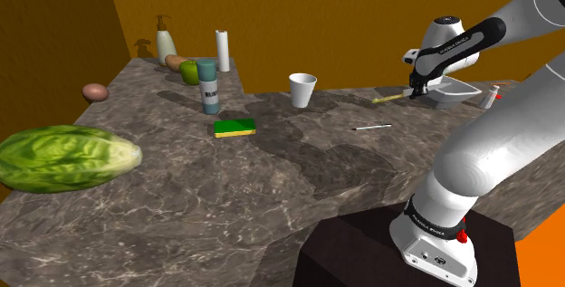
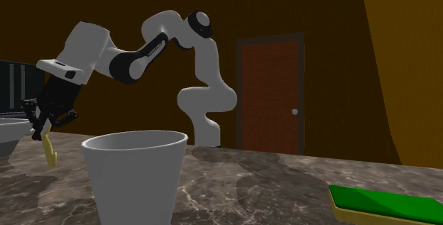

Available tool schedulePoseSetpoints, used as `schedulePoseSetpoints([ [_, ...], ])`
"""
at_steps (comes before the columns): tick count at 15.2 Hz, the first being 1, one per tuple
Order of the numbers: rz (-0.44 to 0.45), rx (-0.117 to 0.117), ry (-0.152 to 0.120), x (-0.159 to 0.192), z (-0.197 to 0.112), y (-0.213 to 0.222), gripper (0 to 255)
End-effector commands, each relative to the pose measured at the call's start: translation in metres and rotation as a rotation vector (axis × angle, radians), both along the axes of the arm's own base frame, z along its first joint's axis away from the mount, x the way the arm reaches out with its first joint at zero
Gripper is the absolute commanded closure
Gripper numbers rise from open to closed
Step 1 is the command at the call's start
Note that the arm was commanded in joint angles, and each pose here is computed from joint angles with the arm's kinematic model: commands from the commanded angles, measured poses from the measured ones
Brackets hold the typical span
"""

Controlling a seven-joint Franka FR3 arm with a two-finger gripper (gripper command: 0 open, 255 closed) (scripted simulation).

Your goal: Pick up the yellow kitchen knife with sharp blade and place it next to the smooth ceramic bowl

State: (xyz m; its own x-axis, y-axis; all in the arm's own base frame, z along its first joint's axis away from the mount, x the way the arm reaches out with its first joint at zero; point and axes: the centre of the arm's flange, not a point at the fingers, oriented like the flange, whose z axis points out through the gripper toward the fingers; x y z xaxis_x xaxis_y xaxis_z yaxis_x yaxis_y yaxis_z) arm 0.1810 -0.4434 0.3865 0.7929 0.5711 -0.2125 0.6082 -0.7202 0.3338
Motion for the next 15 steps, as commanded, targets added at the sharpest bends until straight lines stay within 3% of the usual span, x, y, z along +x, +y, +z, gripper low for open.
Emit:
schedulePoseSetpoints([
  [1, 0.000, 0.000, 0.000, 0.000, 0.010, 0.000, 255],
  [15, 0.000, 0.000, 0.000, 0.000, 0.084, 0.000, 255],
])
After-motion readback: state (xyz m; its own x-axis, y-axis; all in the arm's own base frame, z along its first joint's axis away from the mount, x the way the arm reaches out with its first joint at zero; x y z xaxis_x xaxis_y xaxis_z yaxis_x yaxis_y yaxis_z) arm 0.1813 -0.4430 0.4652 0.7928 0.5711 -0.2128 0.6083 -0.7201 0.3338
